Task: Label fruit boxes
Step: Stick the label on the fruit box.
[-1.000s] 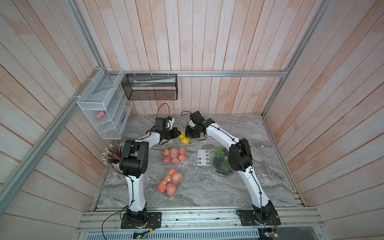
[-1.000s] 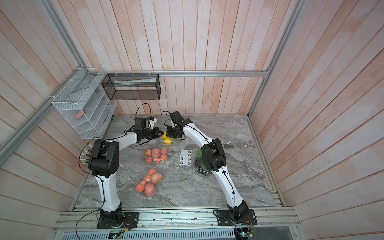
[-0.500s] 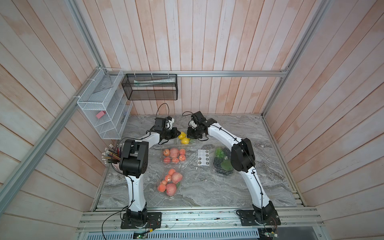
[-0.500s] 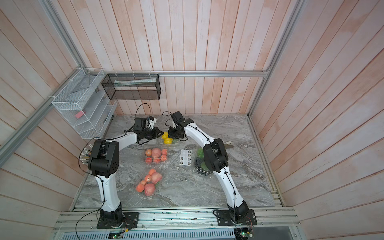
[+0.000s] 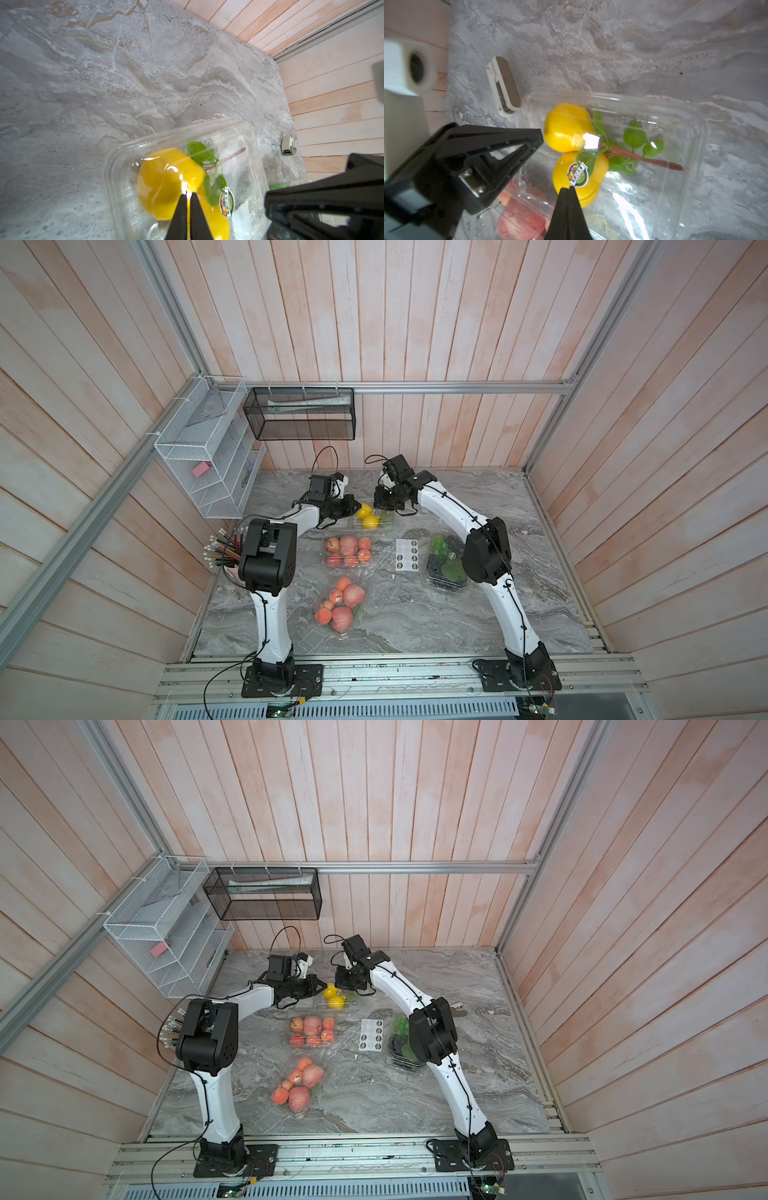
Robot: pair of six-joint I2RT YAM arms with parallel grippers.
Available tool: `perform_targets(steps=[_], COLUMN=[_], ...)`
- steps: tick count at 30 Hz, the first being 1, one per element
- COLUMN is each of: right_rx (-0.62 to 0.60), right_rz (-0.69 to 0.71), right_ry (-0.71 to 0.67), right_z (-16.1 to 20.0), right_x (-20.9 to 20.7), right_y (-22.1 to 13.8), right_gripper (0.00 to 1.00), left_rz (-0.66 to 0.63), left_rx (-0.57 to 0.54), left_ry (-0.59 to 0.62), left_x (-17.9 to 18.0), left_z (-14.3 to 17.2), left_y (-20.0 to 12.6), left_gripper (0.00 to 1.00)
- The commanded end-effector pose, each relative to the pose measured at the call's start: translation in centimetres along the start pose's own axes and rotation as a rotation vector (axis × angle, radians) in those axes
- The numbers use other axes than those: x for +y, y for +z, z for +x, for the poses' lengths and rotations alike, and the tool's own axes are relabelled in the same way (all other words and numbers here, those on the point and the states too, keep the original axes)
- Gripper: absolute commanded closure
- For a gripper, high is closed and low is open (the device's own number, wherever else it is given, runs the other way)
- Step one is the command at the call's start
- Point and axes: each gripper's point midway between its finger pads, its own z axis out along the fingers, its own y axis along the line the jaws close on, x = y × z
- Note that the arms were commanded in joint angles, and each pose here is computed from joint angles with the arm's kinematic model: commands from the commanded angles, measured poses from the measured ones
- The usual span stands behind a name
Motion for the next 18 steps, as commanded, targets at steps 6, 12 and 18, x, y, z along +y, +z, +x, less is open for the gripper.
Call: perform_targets(steps=[6, 12, 18], right_rx=[0.089, 0.134, 0.141], right_rz=[-0.013, 0.038, 0.137], right_ry=[-0.006, 0.003, -0.012], right_z=[2.3, 3.8, 4.5], right_x=[-0.5, -2.0, -4.0], right_y=[3.2, 3.8, 2.4], right_gripper=[1.0, 1.0, 1.0], left_rz=[-0.042, -0.046, -0.059], left_rx=[0.044, 0.045, 0.052], left_ry=[-0.026, -0.026, -0.026], left_x=[1.8, 1.9, 2.3], left_z=[1.5, 1.6, 1.9], left_y=[0.5, 0.5, 0.5], left_gripper=[0.91, 0.91, 0.91])
